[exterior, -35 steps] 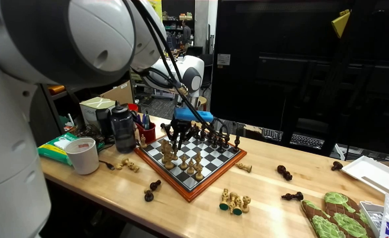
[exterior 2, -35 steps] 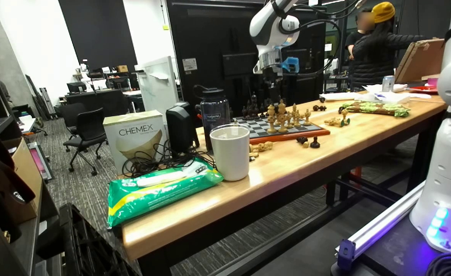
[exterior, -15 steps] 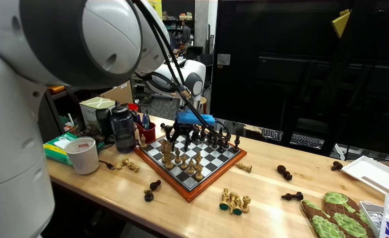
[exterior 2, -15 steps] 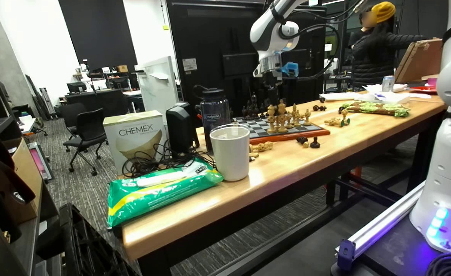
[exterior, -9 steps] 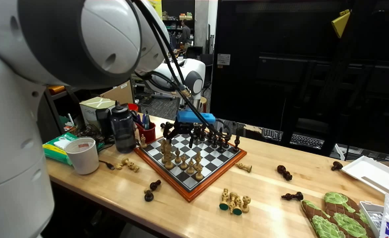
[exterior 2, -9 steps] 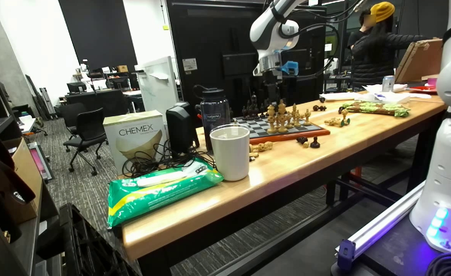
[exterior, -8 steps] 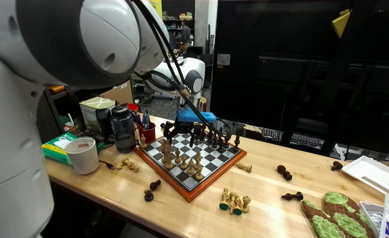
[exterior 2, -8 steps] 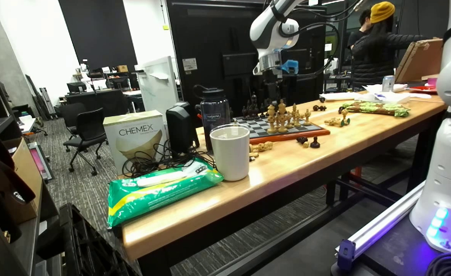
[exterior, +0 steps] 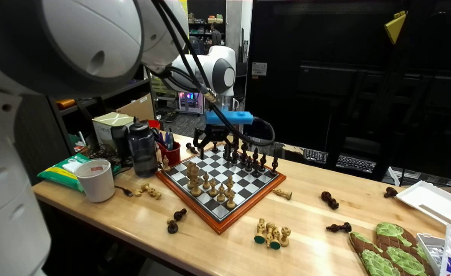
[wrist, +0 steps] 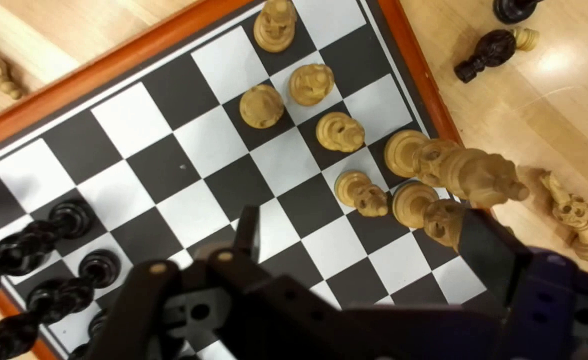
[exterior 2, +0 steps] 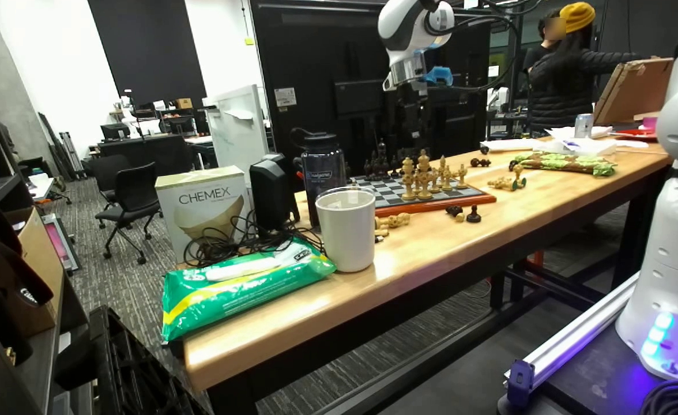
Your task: Put a beige chess piece on the chess board
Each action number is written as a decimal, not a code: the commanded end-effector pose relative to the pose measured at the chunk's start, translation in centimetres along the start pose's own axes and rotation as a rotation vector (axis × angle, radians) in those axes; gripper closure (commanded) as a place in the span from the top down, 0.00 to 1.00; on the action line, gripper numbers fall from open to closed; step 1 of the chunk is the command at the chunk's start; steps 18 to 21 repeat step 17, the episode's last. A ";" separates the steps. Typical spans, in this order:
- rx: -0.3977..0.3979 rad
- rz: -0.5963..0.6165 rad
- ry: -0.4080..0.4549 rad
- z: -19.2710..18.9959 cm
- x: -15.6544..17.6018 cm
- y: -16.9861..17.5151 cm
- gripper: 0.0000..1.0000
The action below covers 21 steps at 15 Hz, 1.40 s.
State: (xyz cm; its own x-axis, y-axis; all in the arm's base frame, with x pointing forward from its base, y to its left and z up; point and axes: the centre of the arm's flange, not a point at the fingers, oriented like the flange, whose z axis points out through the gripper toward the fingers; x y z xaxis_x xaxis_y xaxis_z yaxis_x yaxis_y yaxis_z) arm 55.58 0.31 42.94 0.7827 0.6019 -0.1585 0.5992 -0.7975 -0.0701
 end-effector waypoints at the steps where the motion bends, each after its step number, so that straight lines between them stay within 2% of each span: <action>1: -0.068 0.164 0.052 -3.0 -2.0 -1.5 1.00; 5: -0.122 0.341 0.119 -5.3 -2.9 -2.1 1.00; 8: -0.168 0.503 0.140 -6.6 -3.7 -2.8 1.00; 10: -0.185 0.563 0.145 -7.0 -4.0 -3.1 1.00; 14: -0.186 0.584 0.172 -7.8 -4.5 -4.2 1.00; 15: -0.169 0.576 0.154 -7.5 -3.5 -2.6 1.00; 21: -0.169 0.575 0.154 -7.5 -3.5 -2.7 1.00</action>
